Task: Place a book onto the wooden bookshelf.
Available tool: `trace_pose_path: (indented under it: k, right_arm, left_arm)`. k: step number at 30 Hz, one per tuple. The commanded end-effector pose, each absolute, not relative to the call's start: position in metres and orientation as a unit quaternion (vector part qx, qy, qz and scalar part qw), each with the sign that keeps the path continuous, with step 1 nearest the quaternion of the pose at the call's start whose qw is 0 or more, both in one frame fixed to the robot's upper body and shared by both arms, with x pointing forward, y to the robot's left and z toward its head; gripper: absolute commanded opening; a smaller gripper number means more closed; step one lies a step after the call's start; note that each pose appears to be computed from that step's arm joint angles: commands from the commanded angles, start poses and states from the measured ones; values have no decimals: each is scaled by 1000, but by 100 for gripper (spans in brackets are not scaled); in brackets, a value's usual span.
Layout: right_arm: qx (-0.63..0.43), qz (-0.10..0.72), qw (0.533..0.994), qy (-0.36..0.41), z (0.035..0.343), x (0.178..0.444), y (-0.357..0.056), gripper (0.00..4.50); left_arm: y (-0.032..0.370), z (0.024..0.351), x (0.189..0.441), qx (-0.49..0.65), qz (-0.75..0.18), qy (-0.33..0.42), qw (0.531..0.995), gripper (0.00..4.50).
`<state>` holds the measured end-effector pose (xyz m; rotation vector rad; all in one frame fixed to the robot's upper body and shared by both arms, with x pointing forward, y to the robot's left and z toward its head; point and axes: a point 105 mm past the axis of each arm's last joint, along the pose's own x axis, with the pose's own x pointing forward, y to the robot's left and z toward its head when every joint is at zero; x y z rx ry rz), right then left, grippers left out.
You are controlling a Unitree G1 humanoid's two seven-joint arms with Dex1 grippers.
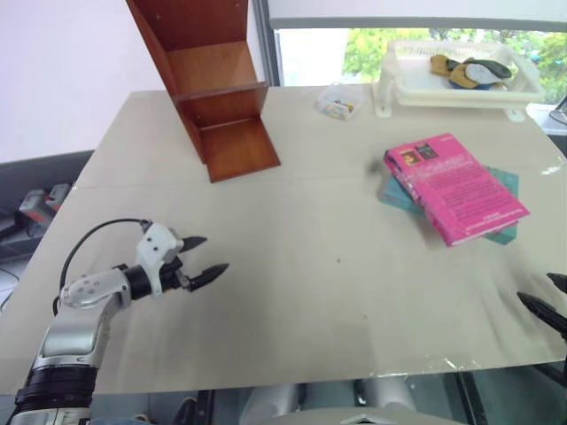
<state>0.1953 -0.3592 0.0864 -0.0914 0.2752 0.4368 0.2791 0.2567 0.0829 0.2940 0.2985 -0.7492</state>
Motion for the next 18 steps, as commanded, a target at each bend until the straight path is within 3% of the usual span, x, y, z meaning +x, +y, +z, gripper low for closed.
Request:
trace_pose_path:
  k: [1,18]
  right_arm:
    - [-64,221,966,120,96,200,-359,450]
    - [-83,208,968,111,101,213,-359,450]
  left_arm:
    - [261,96,277,155,-357,128,912,442]
    - [261,96,273,151,-362,135,910,442]
